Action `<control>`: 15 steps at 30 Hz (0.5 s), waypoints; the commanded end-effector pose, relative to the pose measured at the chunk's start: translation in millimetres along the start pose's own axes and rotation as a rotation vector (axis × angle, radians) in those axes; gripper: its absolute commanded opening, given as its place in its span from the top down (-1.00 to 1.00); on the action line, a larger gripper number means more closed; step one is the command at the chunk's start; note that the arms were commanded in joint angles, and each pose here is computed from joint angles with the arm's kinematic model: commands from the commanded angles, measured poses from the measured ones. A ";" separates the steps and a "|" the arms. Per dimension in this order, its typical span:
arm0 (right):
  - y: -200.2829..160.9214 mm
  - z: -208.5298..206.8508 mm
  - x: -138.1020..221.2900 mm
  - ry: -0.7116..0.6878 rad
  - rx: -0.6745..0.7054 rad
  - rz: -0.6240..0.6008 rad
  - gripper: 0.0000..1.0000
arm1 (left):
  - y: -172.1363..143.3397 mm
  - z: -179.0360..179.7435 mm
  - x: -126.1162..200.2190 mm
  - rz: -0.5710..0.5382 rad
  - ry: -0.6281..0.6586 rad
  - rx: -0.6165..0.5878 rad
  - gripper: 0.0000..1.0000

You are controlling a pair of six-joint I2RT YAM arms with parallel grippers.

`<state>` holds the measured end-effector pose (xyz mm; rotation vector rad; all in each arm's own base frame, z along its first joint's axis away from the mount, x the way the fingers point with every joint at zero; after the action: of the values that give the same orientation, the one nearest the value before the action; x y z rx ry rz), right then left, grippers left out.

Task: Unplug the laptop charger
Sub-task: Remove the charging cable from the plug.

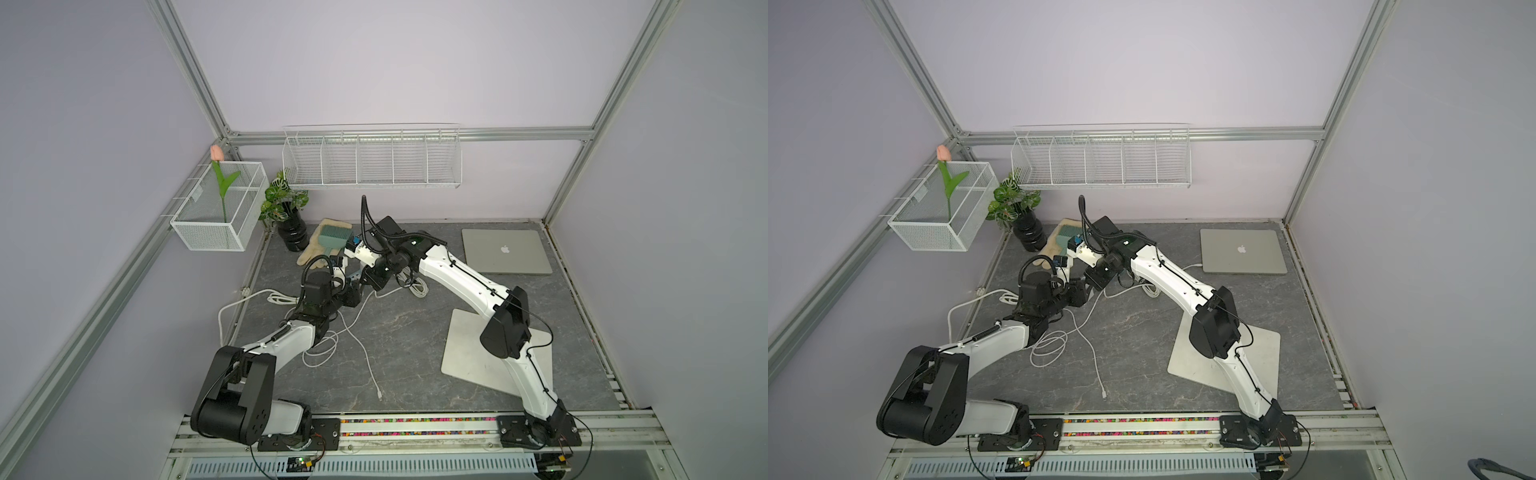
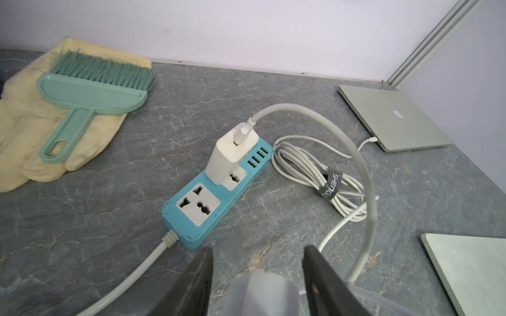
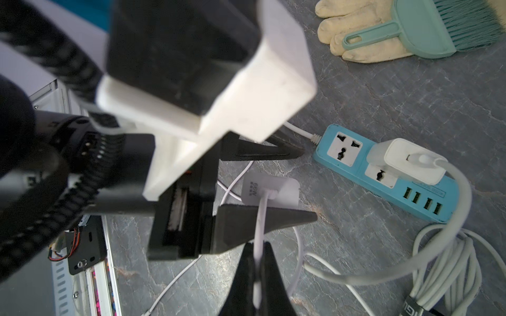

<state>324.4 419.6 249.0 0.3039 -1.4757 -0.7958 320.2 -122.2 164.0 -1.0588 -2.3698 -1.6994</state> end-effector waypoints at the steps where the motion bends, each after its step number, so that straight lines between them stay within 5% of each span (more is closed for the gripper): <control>1: 16.4 13.5 30.7 0.005 0.016 -0.074 0.87 | 6.3 -7.5 -2.9 -0.006 -0.048 -0.033 -0.13; 9: 20.9 15.0 43.8 -0.019 0.005 -0.103 0.87 | 4.0 -7.5 -2.1 0.017 -0.047 -0.042 -0.13; 15: 19.8 13.0 42.2 -0.037 0.003 -0.106 0.87 | 4.0 -10.4 -1.7 0.015 -0.075 -0.053 0.50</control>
<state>317.6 414.5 272.4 0.3236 -1.4886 -0.8509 317.6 -134.0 169.1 -1.1718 -2.3717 -1.7525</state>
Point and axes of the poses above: each gripper's point midway between its finger pads, its own x axis back along the fingers, its own z axis along the line the jaws close on, y = z × x, the point moved 7 cm from there along x, back along the fingers, and after that the axes turned 8 degrees about x, right-handed, at the moved point
